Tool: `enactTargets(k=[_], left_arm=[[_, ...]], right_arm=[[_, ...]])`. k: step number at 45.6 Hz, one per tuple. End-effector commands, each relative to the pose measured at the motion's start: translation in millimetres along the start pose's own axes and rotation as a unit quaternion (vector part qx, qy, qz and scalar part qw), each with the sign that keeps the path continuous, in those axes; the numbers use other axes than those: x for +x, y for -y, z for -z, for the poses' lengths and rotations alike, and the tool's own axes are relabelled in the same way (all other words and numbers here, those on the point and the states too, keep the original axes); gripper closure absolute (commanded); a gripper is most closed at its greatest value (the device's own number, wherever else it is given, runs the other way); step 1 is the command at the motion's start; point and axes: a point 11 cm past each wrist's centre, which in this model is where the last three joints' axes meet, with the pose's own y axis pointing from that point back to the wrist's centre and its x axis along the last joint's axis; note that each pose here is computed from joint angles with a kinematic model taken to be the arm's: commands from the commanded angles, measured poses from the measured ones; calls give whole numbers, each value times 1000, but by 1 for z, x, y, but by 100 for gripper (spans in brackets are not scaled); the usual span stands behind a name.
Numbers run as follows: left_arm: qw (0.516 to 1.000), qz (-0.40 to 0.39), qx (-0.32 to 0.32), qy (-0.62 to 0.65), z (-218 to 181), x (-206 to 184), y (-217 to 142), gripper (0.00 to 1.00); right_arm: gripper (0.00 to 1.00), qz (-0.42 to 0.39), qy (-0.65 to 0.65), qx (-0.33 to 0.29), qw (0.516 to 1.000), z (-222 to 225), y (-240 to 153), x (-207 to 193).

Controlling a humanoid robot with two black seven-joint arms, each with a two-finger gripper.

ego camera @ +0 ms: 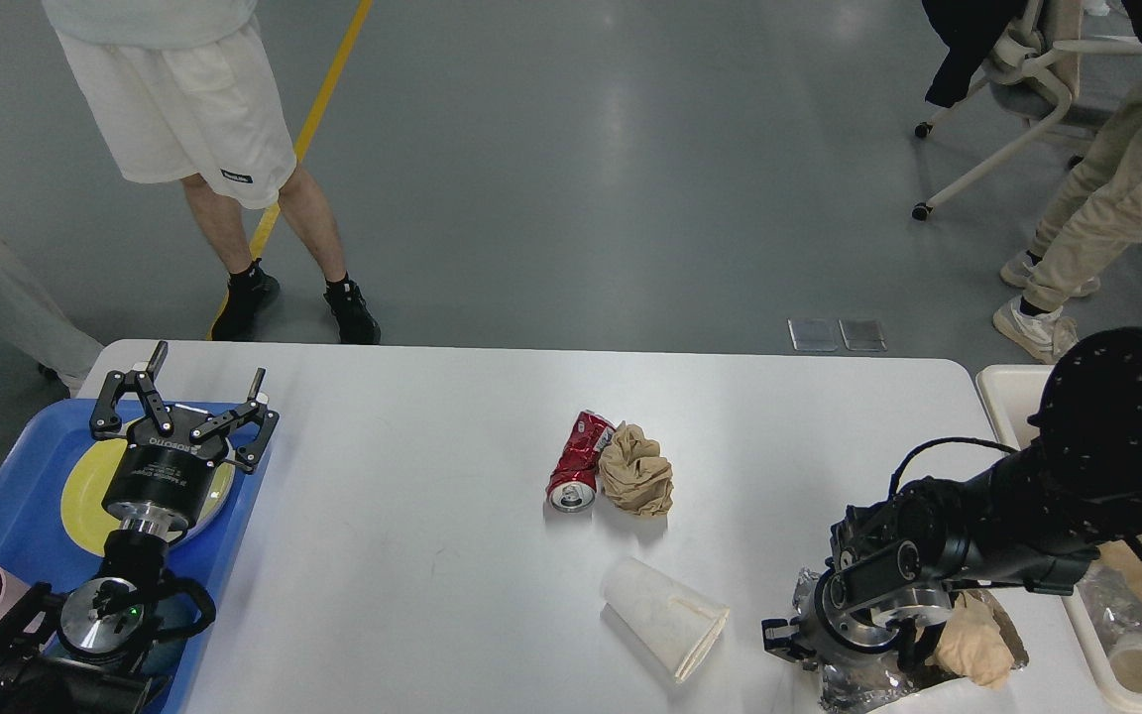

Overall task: Tidy desktop
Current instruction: 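Lower the right gripper onto the foil and brown paper and grasp, then carry the foil and brown paper into the white bin and release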

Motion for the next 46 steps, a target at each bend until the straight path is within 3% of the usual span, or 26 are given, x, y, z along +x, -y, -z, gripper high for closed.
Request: enactTargets(k=[1,11,32,46], left_arm=[[1000,0,0,0,0,0,0,4],[1000,0,0,0,0,0,0,3],[1000,0,0,0,0,0,0,4],[1000,0,0,0,0,0,0,4]], right_arm=[[100,-1,3,1,1000,-2,-9,4],[100,16,13,9,1000,-11,-70,25],[100,-27,41,-33,998,-46,-264,69],[100,-32,60,-29,997,-59,-273,69]])
